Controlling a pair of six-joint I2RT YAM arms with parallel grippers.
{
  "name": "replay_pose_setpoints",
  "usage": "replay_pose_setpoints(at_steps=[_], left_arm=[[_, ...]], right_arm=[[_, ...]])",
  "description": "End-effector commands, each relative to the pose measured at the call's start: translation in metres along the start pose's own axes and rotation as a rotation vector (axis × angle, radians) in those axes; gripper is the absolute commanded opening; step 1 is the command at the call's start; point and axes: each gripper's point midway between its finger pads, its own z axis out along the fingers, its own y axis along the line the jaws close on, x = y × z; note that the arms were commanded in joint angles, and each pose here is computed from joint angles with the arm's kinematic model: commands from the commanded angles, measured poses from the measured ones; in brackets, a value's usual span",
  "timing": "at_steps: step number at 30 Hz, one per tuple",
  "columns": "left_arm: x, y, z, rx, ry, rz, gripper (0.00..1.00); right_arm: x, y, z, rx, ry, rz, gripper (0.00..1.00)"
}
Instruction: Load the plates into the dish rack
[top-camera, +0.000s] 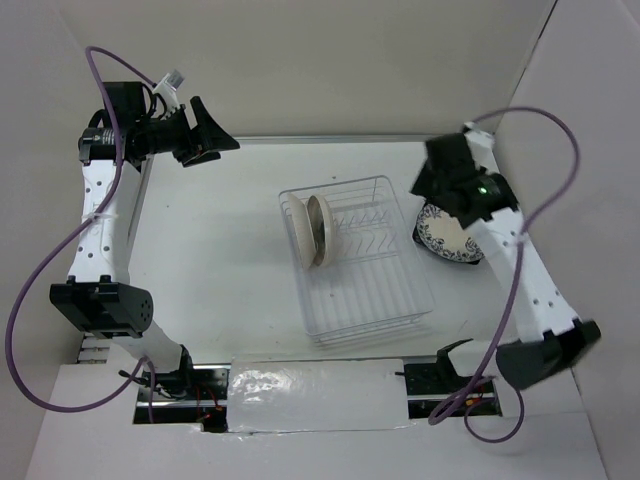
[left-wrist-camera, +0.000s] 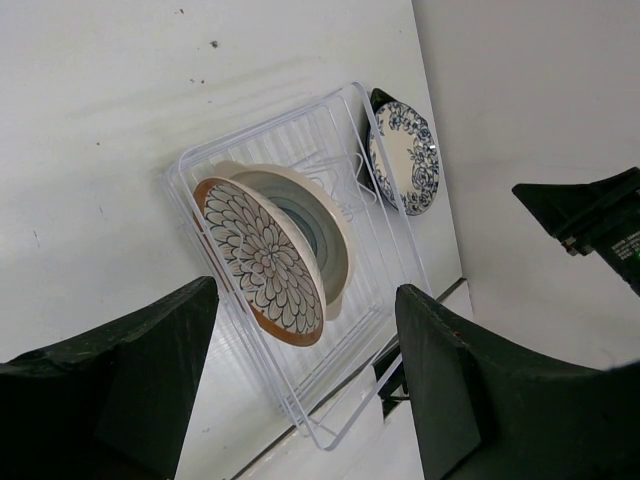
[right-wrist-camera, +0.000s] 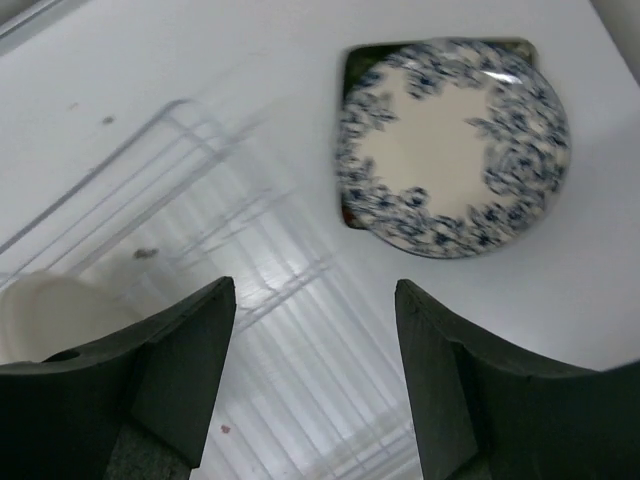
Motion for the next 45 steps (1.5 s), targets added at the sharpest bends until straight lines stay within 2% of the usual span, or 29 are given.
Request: replay_pose_setpoints(at_steps=[1, 2, 5, 6, 10, 15, 21, 27, 31, 34, 35, 36, 45], left_arm=[[-0.005, -0.013, -0.008, 0.029, -0.031, 0.064, 0.83], [-0.006, -0.012, -0.007, 0.028, -0.032, 0.067, 0.83], [-0.004, -0.014, -0.004, 0.029, -0.024, 0.073, 0.83], [-0.005, -0.015, -0.004, 0.029, -0.027, 0.075, 0.84], [-0.003, -0.016, 0.001, 0.028, -0.018, 0.082, 0.84], [-0.002, -0.016, 0.002, 0.032, -0.013, 0.087, 0.84], [0.001, -0.013, 0.006, 0.044, 0.002, 0.084, 0.84], [0.004, -0.015, 0.007, 0.061, 0.012, 0.081, 0.84], [0.007, -0.013, 0.008, 0.055, 0.017, 0.079, 0.84], [0.006, -0.013, 0.007, 0.054, 0.013, 0.082, 0.84], [0.006, -0.013, 0.007, 0.054, 0.013, 0.081, 0.84], [0.006, -0.013, 0.006, 0.053, 0.011, 0.083, 0.84], [0.006, -0.013, 0.006, 0.051, 0.01, 0.078, 0.84]], right_arm=[[0.021, -0.038, 0.017, -0.04, 0.068, 0.174, 0.72], [0.024, -0.05, 0.015, -0.053, 0.064, 0.236, 0.72], [0.071, -0.098, 0.053, 0.019, 0.143, 0.439, 0.72], [0.079, -0.101, 0.054, -0.01, 0.162, 0.484, 0.72], [0.111, -0.125, 0.076, 0.01, 0.221, 0.631, 0.78], [0.133, -0.148, 0.099, 0.055, 0.247, 0.74, 0.78], [0.139, -0.165, 0.124, 0.128, 0.24, 0.76, 0.68], [0.137, -0.171, 0.148, 0.14, 0.266, 0.794, 0.65], [0.151, -0.17, 0.154, 0.141, 0.297, 0.82, 0.63], [0.157, -0.172, 0.158, 0.153, 0.294, 0.823, 0.49], [0.157, -0.173, 0.159, 0.157, 0.288, 0.82, 0.39], [0.157, -0.173, 0.161, 0.155, 0.288, 0.818, 0.36], [0.161, -0.174, 0.166, 0.163, 0.31, 0.81, 0.33]])
